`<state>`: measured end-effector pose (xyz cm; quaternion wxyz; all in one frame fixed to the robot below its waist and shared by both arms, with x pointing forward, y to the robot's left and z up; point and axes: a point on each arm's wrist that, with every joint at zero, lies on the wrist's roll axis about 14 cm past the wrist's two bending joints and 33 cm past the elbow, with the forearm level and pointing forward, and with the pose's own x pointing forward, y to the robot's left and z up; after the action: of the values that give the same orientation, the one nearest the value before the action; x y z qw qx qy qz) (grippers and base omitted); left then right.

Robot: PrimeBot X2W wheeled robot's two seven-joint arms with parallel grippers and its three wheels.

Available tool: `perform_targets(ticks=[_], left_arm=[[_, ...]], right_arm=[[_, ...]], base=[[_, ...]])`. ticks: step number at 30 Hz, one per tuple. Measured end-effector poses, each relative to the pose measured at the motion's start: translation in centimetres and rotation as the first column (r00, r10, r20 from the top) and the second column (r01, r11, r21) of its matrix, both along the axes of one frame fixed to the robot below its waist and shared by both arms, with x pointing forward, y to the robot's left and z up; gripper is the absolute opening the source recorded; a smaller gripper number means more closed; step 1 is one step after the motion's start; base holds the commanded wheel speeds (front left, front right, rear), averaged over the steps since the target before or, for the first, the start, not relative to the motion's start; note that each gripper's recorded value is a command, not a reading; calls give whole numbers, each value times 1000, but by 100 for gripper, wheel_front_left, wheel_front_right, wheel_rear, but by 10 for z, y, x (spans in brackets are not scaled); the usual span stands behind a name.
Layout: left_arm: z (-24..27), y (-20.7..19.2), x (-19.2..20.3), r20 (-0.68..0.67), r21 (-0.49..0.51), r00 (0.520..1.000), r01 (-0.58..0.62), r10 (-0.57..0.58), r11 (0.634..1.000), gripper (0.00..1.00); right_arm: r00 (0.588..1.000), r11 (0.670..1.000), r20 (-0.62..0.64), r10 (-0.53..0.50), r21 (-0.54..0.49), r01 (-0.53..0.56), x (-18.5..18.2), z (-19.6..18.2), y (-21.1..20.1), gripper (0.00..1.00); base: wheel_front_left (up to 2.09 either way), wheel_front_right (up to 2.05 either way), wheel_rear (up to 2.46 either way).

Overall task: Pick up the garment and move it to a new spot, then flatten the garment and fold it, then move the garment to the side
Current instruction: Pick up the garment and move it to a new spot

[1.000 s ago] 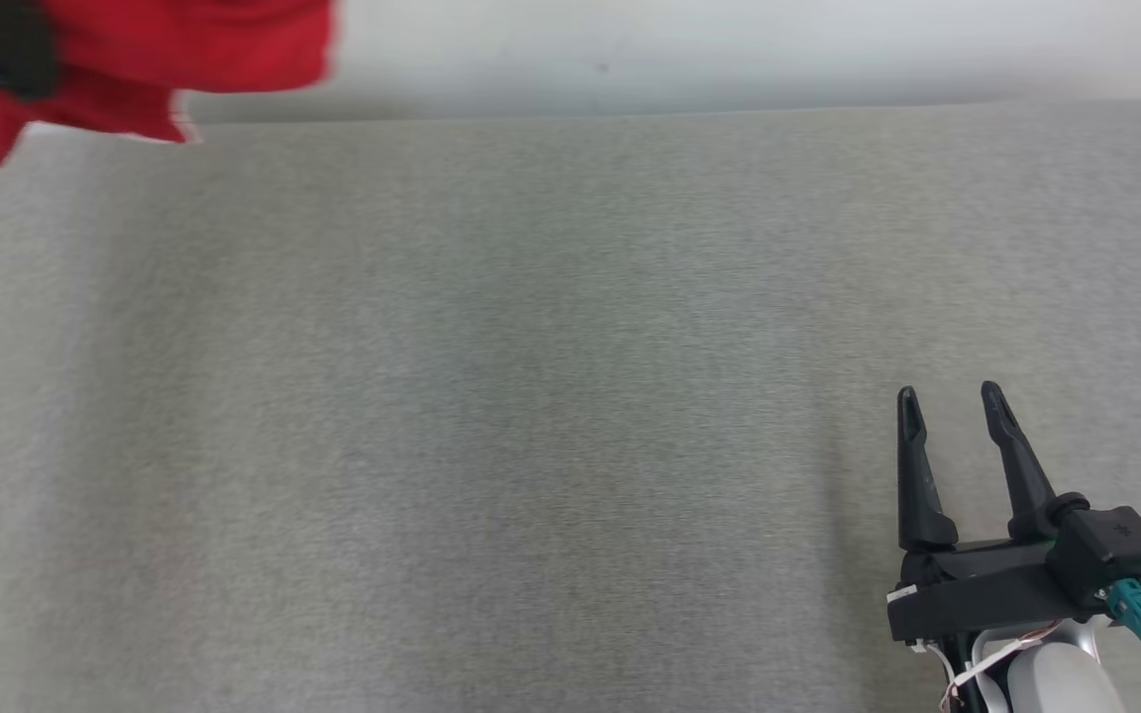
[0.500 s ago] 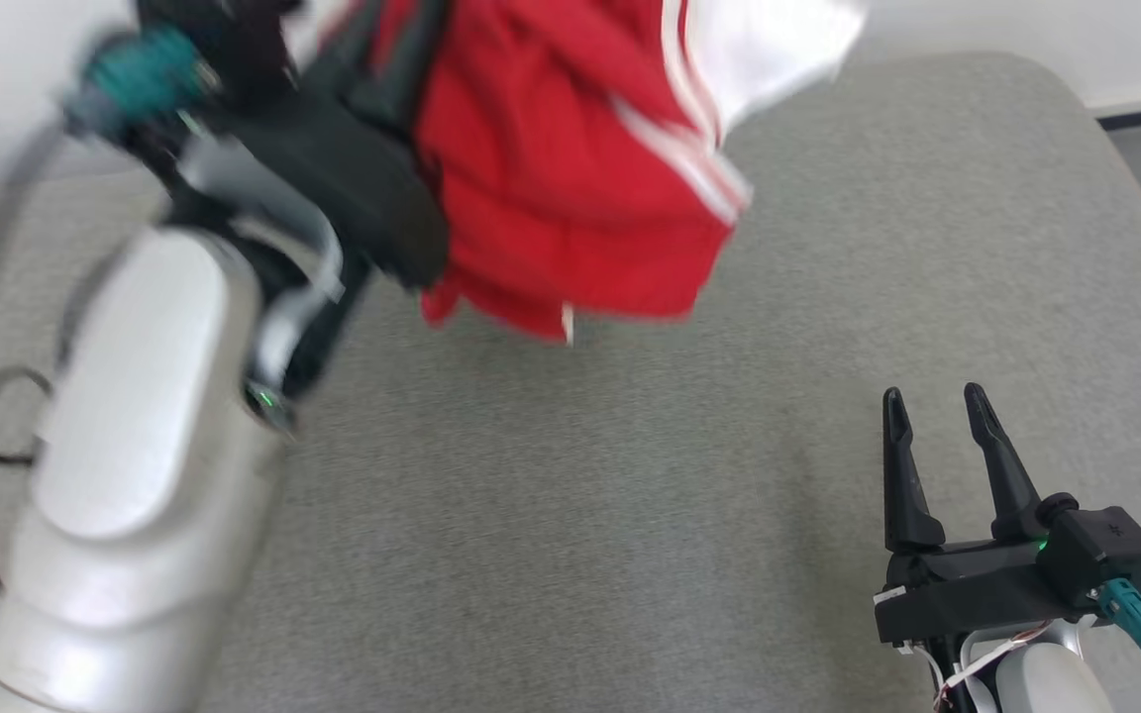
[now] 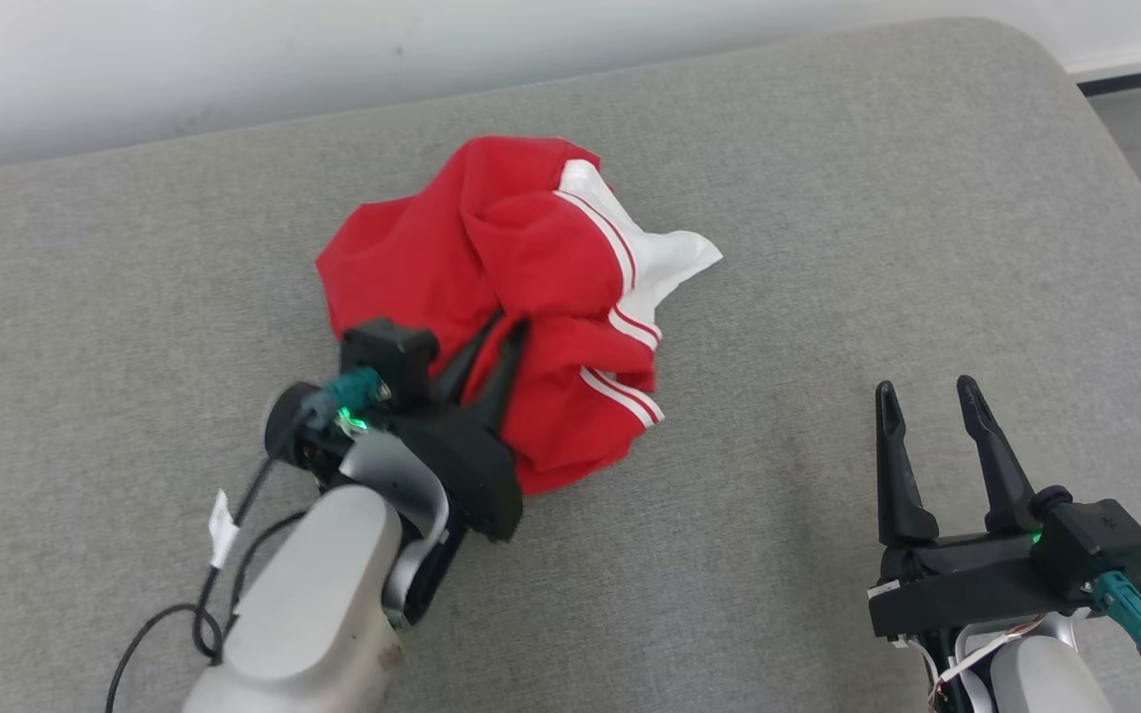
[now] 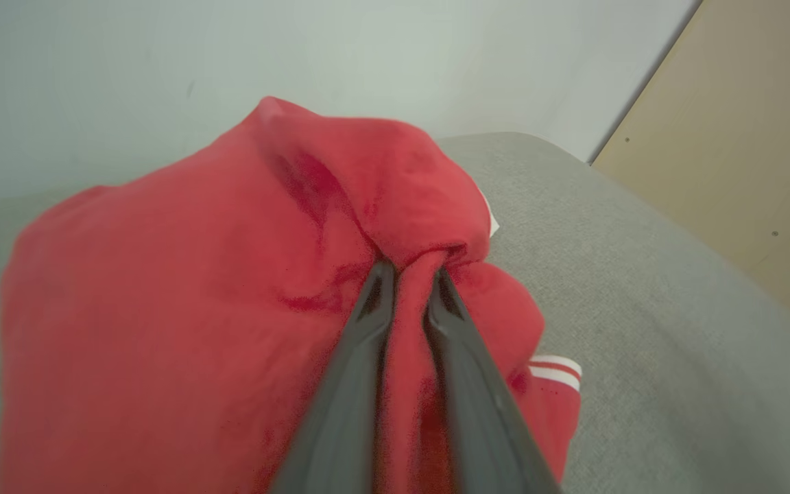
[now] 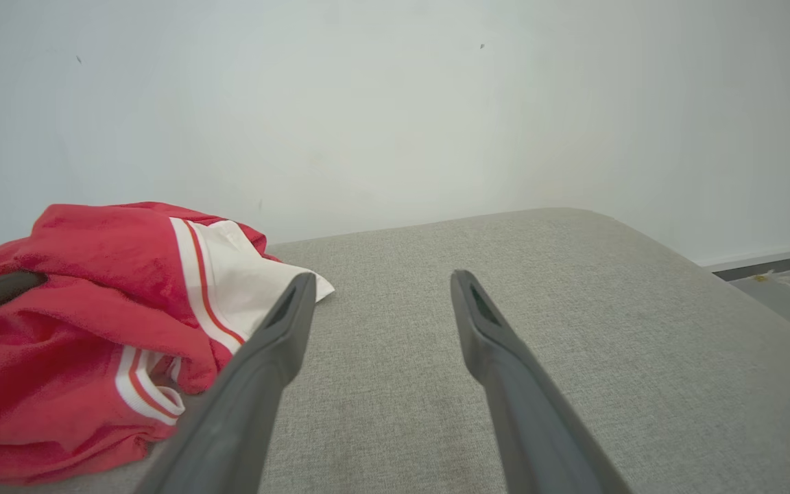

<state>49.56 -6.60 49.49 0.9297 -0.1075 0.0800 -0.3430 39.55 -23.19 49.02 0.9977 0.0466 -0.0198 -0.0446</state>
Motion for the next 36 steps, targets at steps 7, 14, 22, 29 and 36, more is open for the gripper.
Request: perform_targets(ticks=[7, 14, 22, 29, 36], left_arm=[[22, 7, -3, 101, -55, 994, -31, 36, 998, 100], [72, 51, 6, 278, -80, 947, -145, 162, 986, 100], [78, 145, -8, 337, -59, 875, -349, 347, 935, 100], [71, 211, -45, 346, -48, 810, -490, 474, 871, 100], [51, 246, -87, 295, -41, 768, -584, 568, 810, 100]], right_arm=[[999, 999, 16, 43, 0, -43, 4, 5, 14, 100], [995, 996, 27, 94, 0, -94, 3, 8, 32, 100], [984, 986, 48, 169, -2, -169, 6, 14, 59, 100], [975, 977, 65, 211, -9, -211, 6, 21, 74, 100], [971, 973, 73, 230, -16, -229, -1, 24, 80, 100]], base=[[0, 0, 0], [0, 0, 0], [0, 0, 0], [0, 0, 0], [0, 0, 0]])
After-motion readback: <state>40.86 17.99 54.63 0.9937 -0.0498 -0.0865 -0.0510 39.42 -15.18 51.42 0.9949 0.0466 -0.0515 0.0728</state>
